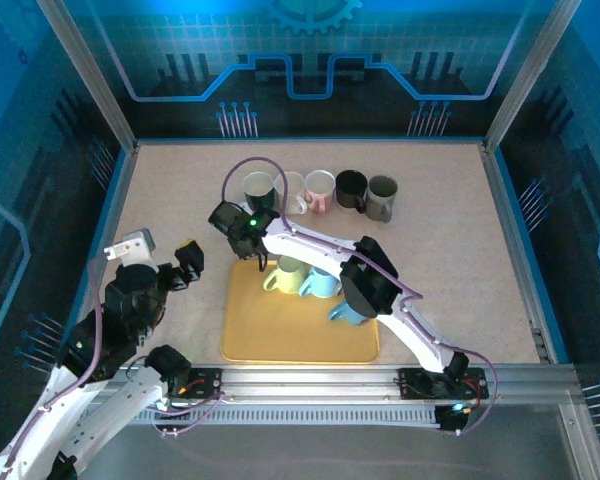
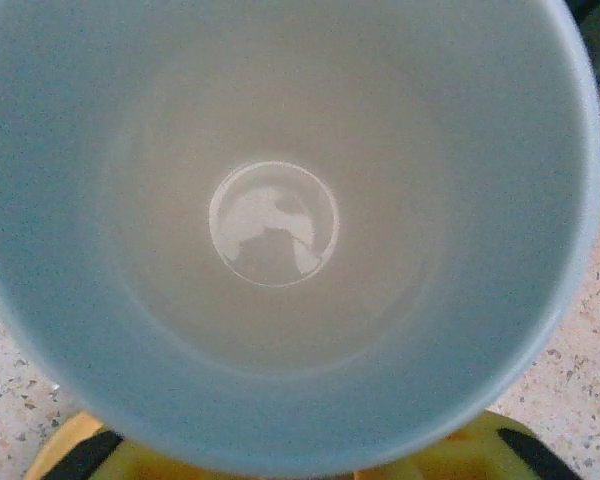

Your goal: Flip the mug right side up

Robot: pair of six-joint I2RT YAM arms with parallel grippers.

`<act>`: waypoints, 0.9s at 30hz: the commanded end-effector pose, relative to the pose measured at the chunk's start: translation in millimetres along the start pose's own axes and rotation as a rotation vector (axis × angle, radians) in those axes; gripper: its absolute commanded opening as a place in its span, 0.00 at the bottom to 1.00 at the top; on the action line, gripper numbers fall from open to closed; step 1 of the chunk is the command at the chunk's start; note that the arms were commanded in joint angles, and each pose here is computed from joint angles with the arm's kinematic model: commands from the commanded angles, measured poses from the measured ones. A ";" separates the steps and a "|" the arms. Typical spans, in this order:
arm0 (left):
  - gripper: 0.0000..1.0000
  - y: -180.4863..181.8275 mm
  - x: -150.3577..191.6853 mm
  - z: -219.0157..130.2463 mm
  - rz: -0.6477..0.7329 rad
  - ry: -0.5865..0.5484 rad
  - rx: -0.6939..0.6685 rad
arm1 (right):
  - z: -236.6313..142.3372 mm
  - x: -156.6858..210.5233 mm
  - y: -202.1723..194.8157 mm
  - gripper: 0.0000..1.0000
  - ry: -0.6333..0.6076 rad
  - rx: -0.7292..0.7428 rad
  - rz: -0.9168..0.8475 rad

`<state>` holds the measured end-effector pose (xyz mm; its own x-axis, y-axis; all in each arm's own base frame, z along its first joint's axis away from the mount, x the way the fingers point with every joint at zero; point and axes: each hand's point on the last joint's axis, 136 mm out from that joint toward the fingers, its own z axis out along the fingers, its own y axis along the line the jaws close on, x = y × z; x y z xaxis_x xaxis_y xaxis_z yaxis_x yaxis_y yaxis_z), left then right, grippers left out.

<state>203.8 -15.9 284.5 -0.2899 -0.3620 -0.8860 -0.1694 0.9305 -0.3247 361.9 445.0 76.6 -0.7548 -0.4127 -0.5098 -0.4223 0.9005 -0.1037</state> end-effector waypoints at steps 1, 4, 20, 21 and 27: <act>0.99 -3.5 -0.4 1.5 0.021 -0.010 0.017 | -27.3 -24.7 1.4 0.33 -0.078 -0.030 0.027; 0.99 -4.5 0.2 2.2 0.023 -0.004 0.018 | -41.0 -26.8 1.3 0.39 -0.093 -0.045 0.024; 0.99 -57.5 42.1 22.5 0.172 0.220 0.230 | -196.0 -32.0 -26.9 0.49 -0.352 -0.352 0.021; 0.99 -66.5 52.5 25.5 0.189 0.274 0.260 | -210.2 -29.1 -35.3 0.49 -0.382 -0.375 0.030; 0.99 -116.6 96.9 24.9 0.418 0.485 0.342 | -257.5 12.9 -84.2 0.51 -0.462 -0.411 0.030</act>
<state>227.9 -129.9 219.9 -0.6557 -0.0070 -0.7550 0.1992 0.9629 -0.1819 268.9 345.8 286.3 -0.5577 -0.2240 -0.7992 -0.5949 0.7793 0.1967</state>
